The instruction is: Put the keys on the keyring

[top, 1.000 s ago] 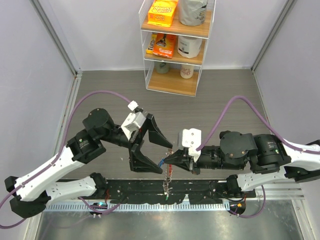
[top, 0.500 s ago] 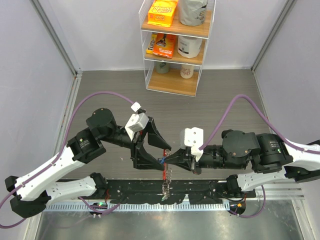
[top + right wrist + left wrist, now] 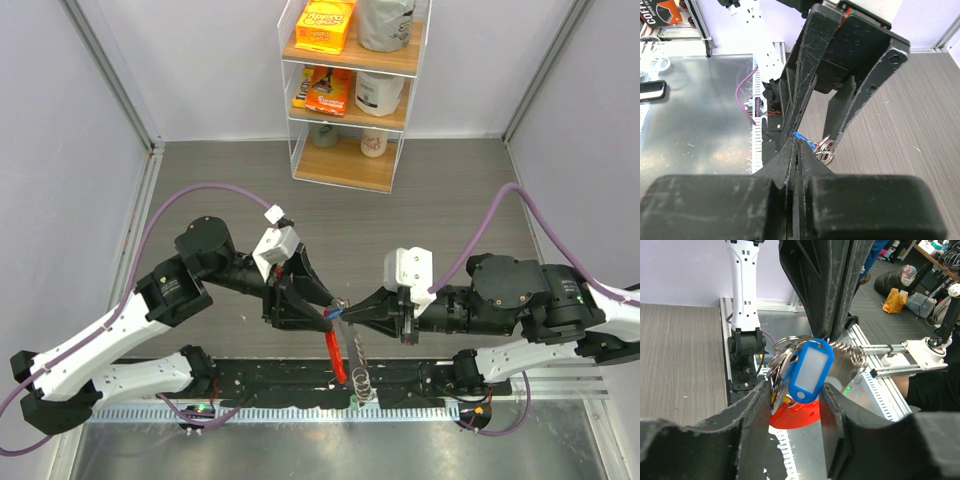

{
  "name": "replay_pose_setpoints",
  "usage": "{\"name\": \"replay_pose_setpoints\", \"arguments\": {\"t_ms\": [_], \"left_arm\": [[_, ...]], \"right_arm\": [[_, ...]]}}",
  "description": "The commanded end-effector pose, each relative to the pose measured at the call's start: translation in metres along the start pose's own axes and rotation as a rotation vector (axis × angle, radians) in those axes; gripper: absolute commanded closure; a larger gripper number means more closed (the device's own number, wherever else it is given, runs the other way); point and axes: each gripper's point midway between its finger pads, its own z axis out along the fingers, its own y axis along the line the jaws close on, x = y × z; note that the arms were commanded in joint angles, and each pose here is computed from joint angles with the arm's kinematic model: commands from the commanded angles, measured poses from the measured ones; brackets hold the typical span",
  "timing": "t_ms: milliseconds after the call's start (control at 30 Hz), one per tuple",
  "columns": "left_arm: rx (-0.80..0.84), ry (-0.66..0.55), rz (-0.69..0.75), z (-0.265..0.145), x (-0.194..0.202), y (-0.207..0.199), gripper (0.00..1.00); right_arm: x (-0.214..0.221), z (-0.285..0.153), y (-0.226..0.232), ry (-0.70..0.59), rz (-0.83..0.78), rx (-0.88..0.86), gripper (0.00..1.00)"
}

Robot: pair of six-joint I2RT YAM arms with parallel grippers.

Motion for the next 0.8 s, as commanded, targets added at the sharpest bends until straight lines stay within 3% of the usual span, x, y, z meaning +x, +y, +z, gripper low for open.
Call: {"name": "replay_pose_setpoints", "arguments": {"t_ms": [0,133,167,300,367,767], "left_arm": [[-0.007,-0.003,0.006,0.002,-0.006,0.001,0.58],[-0.009,-0.002,-0.001,0.004,-0.009,0.003,0.64],[-0.016,-0.005,-0.002,0.004,-0.010,0.005,0.60],[-0.057,-0.015,0.007,0.002,-0.010,0.009,0.26],[-0.063,-0.025,0.025,-0.001,-0.013,0.006,0.21],[-0.173,-0.105,0.113,-0.022,-0.040,-0.001,0.18]], "right_arm": [[-0.033,-0.006,-0.005,-0.133,0.023,0.021,0.94],[-0.033,-0.005,-0.007,-0.137,0.022,0.030,0.95],[-0.033,-0.005,-0.007,-0.137,0.020,0.030,0.95],[-0.031,-0.005,-0.006,-0.133,0.022,0.029,0.95],[-0.027,-0.004,-0.007,-0.125,0.022,0.033,0.95],[-0.018,0.002,-0.014,-0.101,0.029,0.084,0.95]]}}
